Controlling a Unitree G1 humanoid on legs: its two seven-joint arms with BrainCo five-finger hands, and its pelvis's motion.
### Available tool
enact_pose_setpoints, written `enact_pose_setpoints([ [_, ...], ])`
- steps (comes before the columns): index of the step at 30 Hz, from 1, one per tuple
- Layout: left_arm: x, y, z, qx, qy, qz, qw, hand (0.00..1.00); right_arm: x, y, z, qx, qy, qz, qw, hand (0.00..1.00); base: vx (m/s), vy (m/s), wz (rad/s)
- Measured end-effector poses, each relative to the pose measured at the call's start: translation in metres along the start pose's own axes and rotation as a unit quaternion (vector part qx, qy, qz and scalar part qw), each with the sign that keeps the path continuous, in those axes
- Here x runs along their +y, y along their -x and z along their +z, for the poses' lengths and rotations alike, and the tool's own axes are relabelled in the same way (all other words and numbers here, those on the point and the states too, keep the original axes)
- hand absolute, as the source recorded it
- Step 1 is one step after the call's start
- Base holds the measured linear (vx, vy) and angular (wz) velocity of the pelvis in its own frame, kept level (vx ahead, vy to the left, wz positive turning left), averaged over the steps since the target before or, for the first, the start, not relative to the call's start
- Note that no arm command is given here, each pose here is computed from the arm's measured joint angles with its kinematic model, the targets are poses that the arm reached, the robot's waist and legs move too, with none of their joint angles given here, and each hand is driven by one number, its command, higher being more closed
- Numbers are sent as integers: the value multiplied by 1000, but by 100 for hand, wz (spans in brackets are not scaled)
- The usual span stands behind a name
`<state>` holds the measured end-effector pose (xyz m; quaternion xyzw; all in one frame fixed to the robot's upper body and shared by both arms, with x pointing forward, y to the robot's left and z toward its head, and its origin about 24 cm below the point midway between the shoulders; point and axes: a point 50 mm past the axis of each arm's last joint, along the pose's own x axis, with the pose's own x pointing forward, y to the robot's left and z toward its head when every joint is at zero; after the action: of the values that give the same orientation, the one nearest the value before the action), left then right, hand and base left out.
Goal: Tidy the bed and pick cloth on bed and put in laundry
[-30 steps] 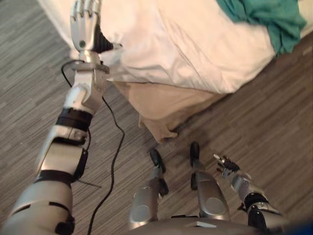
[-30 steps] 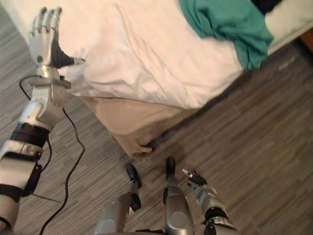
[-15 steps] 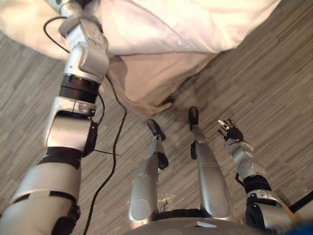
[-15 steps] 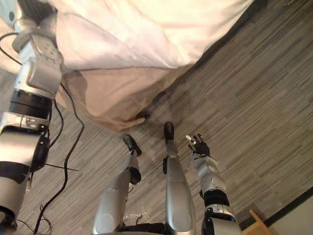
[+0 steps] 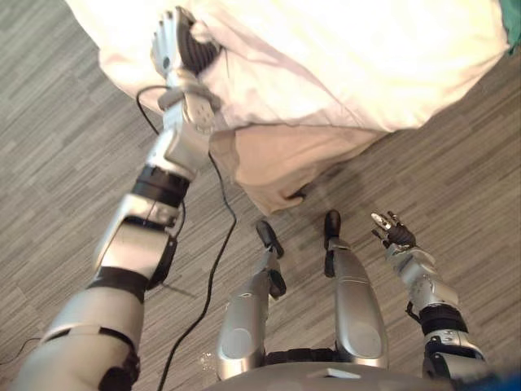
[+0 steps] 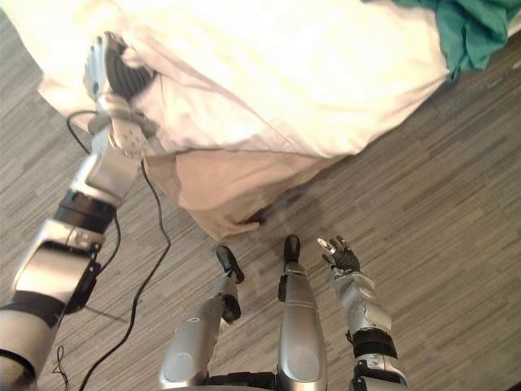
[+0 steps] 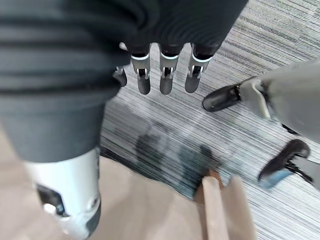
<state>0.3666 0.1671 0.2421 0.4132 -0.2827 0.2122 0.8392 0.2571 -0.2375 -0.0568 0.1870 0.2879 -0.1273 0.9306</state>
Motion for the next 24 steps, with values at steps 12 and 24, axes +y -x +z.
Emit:
enact_pose_setpoints([
  [12,-22,128,-27,-26,105,-139,984,0,-17,7,-65,120,23,-74,990,0,67,25,18],
  [24,-54,299,-68,189,145,-366,900,0,-45,48,-134,219,13,-103,970,0,7,15,13],
])
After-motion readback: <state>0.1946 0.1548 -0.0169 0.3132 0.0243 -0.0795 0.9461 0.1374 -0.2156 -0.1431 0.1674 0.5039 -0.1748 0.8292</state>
